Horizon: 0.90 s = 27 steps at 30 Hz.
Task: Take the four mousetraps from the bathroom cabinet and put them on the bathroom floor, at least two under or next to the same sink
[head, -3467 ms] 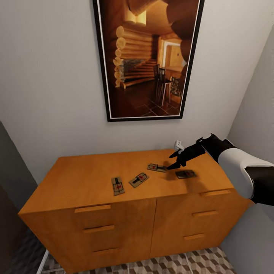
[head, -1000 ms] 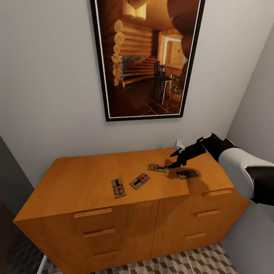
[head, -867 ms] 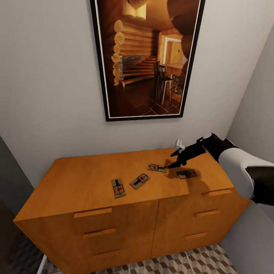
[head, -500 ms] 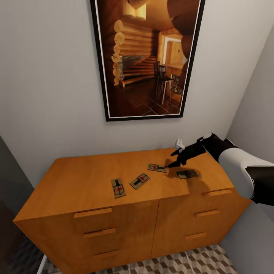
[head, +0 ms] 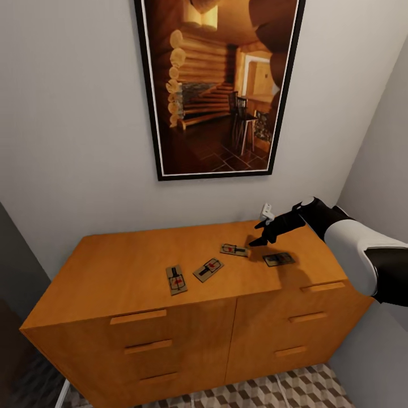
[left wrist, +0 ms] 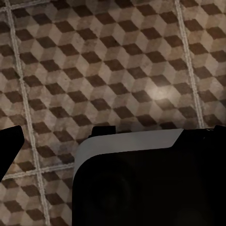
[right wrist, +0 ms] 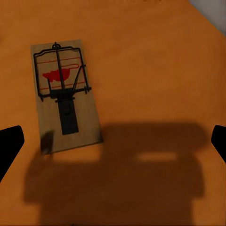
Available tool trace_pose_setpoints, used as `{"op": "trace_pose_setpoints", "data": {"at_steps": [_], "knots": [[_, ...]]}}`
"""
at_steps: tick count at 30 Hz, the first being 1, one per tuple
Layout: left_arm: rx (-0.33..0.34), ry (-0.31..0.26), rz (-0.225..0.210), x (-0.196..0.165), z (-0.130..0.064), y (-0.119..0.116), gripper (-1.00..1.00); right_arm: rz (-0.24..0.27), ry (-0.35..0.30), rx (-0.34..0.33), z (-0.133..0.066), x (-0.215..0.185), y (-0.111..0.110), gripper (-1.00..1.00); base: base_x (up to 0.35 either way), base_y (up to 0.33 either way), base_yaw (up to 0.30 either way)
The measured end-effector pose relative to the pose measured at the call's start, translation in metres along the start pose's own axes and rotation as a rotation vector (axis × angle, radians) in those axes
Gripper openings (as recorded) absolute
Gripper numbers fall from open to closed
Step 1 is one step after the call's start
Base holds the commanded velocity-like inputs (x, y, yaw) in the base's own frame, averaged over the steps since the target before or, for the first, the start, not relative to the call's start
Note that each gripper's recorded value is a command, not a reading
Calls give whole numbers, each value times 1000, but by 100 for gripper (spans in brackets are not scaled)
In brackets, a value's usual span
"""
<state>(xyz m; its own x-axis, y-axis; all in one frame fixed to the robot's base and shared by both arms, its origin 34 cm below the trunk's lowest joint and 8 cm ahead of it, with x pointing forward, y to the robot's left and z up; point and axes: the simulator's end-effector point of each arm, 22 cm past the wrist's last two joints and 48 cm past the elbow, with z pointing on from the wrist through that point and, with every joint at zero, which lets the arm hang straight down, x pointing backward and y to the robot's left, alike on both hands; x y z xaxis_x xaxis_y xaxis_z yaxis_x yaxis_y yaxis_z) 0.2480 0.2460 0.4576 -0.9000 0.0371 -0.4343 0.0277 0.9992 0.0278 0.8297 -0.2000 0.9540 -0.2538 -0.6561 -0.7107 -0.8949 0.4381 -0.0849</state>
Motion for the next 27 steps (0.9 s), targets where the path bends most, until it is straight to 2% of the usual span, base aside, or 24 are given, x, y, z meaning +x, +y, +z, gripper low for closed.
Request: {"op": "trace_pose_setpoints", "data": {"at_steps": [27], "knots": [[2,0,1,0,0,-1,100,-55,-28,-34,21,-27,18,100,0,0,0]]}}
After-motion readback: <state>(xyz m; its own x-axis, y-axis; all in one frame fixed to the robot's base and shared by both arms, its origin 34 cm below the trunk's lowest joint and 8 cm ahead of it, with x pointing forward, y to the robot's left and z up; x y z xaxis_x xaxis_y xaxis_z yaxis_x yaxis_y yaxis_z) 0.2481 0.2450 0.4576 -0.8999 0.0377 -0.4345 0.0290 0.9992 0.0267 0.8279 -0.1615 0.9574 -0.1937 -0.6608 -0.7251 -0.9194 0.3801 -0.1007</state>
